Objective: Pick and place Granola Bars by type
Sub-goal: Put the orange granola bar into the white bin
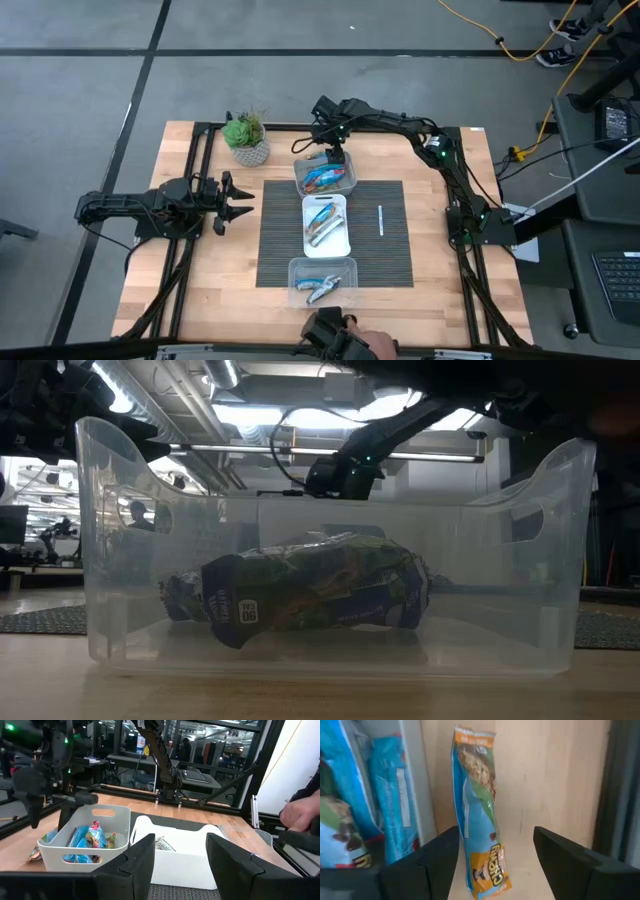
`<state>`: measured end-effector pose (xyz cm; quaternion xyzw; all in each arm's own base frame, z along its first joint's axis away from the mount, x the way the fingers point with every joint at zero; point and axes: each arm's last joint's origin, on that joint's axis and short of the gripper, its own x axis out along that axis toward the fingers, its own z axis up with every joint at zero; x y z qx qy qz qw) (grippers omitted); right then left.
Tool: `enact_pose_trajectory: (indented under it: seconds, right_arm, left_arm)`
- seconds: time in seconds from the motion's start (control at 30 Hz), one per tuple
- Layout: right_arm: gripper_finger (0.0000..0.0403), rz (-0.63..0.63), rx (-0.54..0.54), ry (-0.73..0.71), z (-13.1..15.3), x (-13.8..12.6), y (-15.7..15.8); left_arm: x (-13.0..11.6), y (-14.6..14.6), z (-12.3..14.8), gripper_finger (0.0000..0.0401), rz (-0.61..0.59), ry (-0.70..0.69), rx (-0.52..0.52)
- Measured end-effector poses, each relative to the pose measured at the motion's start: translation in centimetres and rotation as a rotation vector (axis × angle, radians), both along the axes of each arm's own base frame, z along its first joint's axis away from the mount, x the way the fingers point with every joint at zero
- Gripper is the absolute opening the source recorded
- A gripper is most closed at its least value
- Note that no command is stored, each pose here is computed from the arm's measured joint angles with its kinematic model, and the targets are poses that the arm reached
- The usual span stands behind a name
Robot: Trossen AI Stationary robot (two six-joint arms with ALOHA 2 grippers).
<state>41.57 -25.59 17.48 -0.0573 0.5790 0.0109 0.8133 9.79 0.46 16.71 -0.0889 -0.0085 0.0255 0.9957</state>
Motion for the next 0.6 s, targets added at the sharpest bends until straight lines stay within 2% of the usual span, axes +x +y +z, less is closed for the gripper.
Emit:
enact_pose_trajectory:
  seconds: [0.2, 0.37, 0.47, 0.6]
  right_arm:
    - [0.0257, 0.000, 0.021, 0.032, -1.4, 0.1, -0.1]
    - [0.0254, 0.008, 0.042, 0.019, -1.4, 0.1, 0.0]
    - [0.0235, 0.009, 0.043, 0.020, -1.4, 0.1, 0.0]
    - [0.0183, 0.015, 0.061, 0.010, -1.4, 0.1, 0.1]
  left_arm:
    - [0.0, 0.0, 0.0, 0.0169, 0.000, 0.000, 0.000]
    - [0.0, 0.0, 0.0, 0.0169, 0.000, 0.000, 0.000]
    - [0.0, 0.0, 0.0, 0.0169, 0.000, 0.000, 0.000]
    - [0.0, 0.0, 0.0, 0.0169, 0.000, 0.000, 0.000]
